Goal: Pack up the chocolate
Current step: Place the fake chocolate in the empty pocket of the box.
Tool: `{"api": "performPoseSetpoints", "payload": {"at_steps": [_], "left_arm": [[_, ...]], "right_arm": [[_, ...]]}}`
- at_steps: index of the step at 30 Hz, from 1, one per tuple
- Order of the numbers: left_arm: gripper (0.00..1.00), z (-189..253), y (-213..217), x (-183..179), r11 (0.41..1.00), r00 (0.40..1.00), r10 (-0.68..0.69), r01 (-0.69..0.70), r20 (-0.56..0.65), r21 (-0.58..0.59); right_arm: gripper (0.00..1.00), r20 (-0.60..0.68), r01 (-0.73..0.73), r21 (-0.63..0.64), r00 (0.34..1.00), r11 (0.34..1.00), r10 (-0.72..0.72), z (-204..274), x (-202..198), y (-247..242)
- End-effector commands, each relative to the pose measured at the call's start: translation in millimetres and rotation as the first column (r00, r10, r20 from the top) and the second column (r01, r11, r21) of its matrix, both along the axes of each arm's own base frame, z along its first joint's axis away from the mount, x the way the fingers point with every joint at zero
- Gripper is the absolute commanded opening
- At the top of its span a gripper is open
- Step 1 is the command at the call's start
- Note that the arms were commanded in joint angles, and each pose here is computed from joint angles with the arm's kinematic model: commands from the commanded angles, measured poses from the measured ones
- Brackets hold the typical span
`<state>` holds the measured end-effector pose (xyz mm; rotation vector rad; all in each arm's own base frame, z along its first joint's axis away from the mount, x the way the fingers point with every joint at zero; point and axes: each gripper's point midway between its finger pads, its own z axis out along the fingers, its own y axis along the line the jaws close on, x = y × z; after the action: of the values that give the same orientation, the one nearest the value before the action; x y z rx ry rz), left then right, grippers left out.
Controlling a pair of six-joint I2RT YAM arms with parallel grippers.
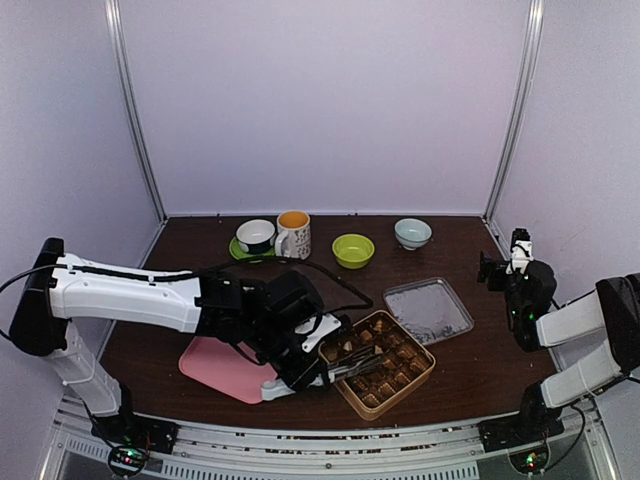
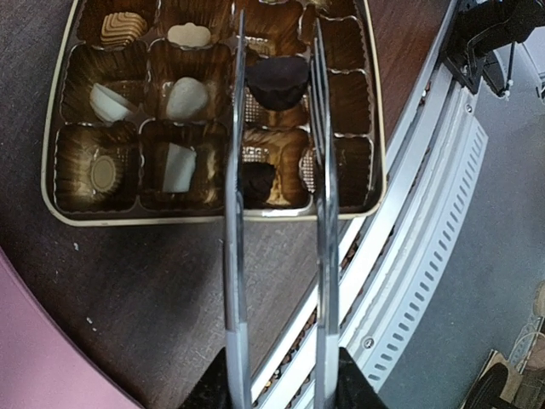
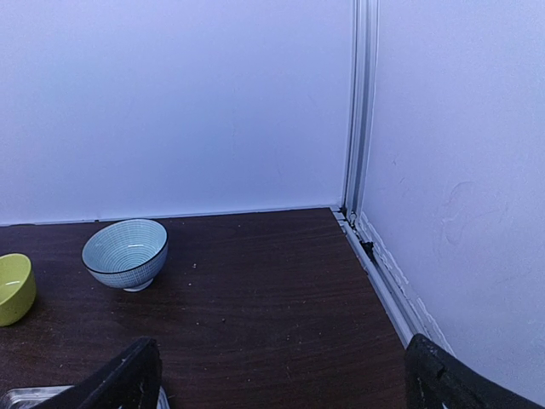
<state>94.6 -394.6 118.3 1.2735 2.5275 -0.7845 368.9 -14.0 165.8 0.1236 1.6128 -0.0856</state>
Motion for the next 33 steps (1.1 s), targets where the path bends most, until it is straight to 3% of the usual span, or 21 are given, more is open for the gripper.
{"api": "performPoseSetpoints", "payload": {"at_steps": [1,8,17,22,33], "left_arm": [[0.34,20,-20,6,0.997,0.999,-0.02,0.023,0.046,-0.077],[0.46,18,-19,7,0.997,0.999,-0.009,0.012,0.047,-0.071],[0.43,40,-6,25,0.992,0.987,0.099,-0.088,0.128,-0.09],[0.43,58,21,39,0.971,0.956,0.223,-0.2,0.193,-0.132],[0.42,47,111,75,0.864,0.851,0.502,-0.49,0.156,-0.113]], "right_arm": [[1.0,0.028,0.001,0.0,1.0,1.0,-0.001,9,3,-1],[1.0,0.026,0.002,0.0,1.0,1.0,-0.002,8,3,-1],[1.0,0.026,0.002,0.0,1.0,1.0,-0.002,8,3,-1],[1.0,0.026,0.003,0.0,1.0,1.0,-0.003,8,3,-1],[1.0,0.027,0.003,0.001,1.0,1.0,-0.003,9,3,-1]]}}
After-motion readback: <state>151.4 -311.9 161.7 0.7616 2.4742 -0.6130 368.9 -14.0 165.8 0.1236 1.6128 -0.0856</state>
